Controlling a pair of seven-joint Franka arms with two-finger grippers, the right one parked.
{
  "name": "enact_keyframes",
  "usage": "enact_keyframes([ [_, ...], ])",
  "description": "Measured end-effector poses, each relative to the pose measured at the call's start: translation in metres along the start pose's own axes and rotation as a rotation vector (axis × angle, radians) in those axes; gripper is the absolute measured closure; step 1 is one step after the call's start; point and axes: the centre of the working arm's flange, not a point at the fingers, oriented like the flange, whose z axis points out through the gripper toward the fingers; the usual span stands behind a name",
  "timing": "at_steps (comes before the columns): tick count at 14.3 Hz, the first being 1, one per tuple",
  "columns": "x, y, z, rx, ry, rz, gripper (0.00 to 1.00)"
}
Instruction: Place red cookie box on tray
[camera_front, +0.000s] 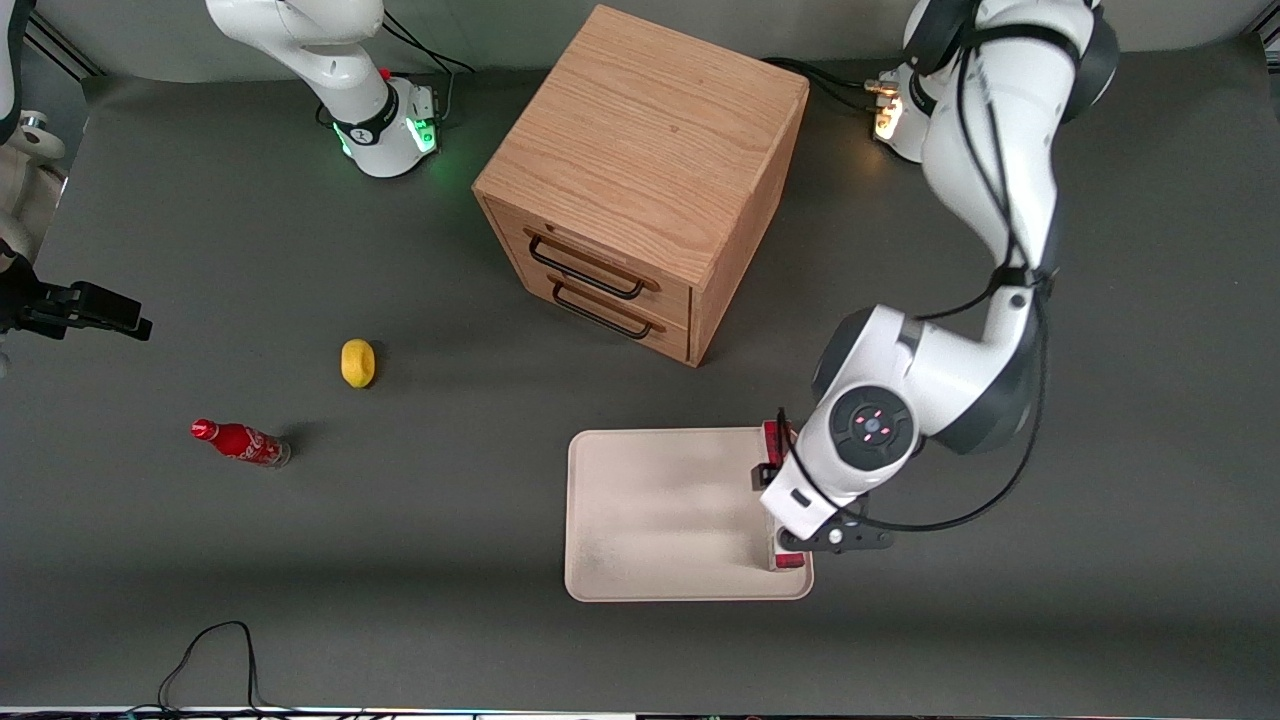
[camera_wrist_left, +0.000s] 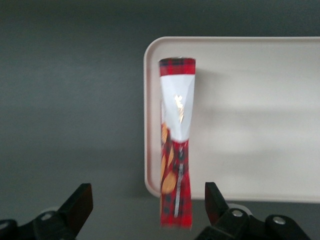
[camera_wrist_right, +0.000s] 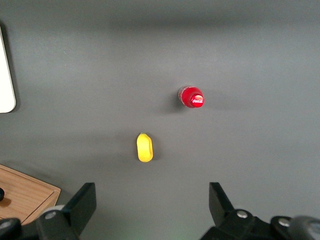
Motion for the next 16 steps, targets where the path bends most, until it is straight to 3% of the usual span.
enact_keyframes([
  [2, -0.017, -0.011, -0.062, 0.006, 0.006, -0.007, 0.0],
  [7, -0.058, -0.034, -0.177, -0.018, 0.083, -0.047, 0.0],
  [11, -0.062, -0.1, -0.205, 0.012, 0.063, -0.11, 0.0],
  [14, -0.067, -0.162, -0.208, 0.034, 0.036, -0.091, 0.0],
  [16, -0.078, -0.196, -0.204, 0.042, 0.037, -0.07, 0.0],
])
